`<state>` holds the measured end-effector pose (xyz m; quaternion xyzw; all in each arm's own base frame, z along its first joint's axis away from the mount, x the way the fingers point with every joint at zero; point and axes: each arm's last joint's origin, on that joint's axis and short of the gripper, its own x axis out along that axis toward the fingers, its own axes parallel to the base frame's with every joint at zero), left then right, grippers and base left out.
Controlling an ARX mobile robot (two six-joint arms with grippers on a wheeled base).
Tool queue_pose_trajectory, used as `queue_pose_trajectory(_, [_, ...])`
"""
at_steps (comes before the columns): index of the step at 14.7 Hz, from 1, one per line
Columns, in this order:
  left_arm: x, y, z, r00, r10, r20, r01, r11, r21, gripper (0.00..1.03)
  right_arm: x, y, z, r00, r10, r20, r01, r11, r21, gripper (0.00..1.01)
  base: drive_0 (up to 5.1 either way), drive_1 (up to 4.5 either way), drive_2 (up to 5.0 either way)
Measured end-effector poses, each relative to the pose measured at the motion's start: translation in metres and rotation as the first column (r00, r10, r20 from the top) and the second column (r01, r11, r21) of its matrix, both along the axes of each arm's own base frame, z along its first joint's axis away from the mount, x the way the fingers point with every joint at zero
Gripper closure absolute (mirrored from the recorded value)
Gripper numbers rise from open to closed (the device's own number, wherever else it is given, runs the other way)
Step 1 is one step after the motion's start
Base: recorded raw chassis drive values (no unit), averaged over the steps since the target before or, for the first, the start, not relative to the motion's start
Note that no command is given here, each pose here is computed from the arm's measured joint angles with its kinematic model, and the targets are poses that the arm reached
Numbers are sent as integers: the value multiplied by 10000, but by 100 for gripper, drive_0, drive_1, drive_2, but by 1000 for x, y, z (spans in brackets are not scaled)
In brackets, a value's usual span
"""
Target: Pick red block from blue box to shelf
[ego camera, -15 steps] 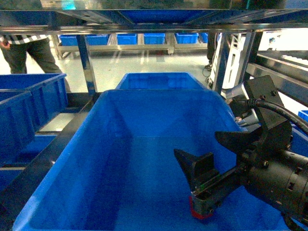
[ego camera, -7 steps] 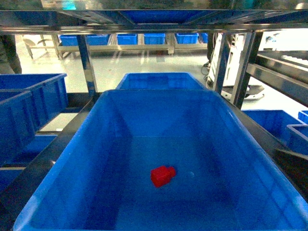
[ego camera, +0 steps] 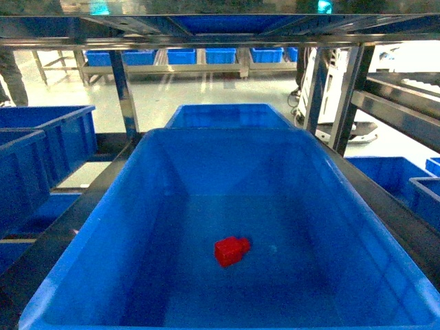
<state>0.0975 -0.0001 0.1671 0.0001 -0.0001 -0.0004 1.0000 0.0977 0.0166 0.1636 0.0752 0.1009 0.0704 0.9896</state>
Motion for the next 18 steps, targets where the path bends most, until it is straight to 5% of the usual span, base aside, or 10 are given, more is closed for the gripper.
queue_pose_trajectory(1, [0, 0, 0, 10000, 8, -4, -8, 10000, 0, 5, 0, -5, 1, 9812, -1098, 1589, 1171, 9924, -370, 16, 0, 0, 0])
queue_pose_trajectory(3, [0, 0, 0, 10000, 31, -4, -31, 10000, 0, 5, -1, -19, 4, 9638, -1668, 2081, 1900, 9770, -969, 42, 0, 0, 0])
queue_pose_trajectory(7, [0, 0, 0, 10000, 0, 0, 0, 10000, 0, 5, -1, -17, 4, 9685, -1263, 2147, 1553, 9800, -1242, 99, 0, 0, 0])
queue_pose_trajectory(16, [0, 0, 0, 10000, 0, 0, 0, 10000, 0, 5, -1, -17, 4, 9685, -1255, 2152, 1553, 9795, -1279, 99, 0, 0, 0])
queue_pose_trajectory(18, [0, 0, 0, 10000, 0, 0, 0, 10000, 0, 5, -1, -17, 4, 9685, -1254, 2152, 1553, 9795, -1283, 90, 0, 0, 0])
